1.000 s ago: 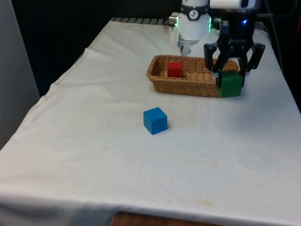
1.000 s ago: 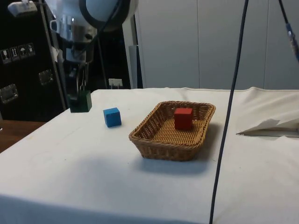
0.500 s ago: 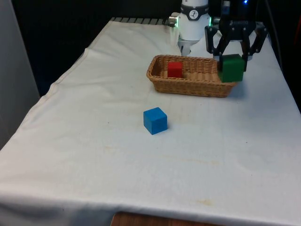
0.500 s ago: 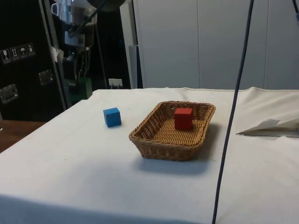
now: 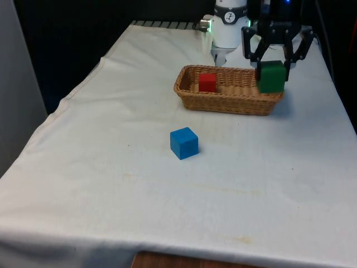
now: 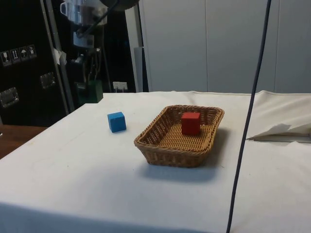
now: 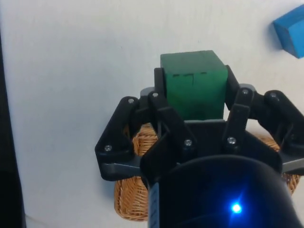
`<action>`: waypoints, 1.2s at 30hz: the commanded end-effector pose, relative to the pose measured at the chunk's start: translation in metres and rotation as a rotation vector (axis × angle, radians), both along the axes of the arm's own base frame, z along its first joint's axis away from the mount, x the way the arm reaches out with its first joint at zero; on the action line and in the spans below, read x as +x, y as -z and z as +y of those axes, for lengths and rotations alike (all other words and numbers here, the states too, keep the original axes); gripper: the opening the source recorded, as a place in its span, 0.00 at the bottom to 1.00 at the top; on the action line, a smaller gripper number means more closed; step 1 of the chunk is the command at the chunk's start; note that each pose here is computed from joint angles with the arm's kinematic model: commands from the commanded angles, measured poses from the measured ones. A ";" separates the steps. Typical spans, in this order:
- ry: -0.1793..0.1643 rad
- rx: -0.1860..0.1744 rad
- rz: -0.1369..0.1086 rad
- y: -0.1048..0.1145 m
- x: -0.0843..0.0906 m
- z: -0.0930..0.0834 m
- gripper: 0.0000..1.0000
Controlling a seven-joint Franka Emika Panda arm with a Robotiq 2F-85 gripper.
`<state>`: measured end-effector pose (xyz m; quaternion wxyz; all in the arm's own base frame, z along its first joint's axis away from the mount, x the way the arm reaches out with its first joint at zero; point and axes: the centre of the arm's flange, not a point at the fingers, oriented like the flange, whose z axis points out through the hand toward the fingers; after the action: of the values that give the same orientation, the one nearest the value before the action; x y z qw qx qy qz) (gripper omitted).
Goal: Pick up exactly two blocks and place them into the basket.
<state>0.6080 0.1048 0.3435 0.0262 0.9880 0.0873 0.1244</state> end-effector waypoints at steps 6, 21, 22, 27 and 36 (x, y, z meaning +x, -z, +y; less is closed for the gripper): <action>0.032 -0.012 0.003 0.009 -0.010 -0.002 0.03; 0.110 -0.006 0.037 0.024 -0.026 -0.003 0.03; 0.101 0.000 0.045 0.025 -0.024 -0.002 0.03; 0.132 0.005 0.048 0.025 -0.034 -0.003 0.03; 0.142 0.026 0.057 0.021 -0.056 -0.010 0.03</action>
<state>0.5546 0.0955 0.3208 0.0236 0.9955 0.0165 0.0899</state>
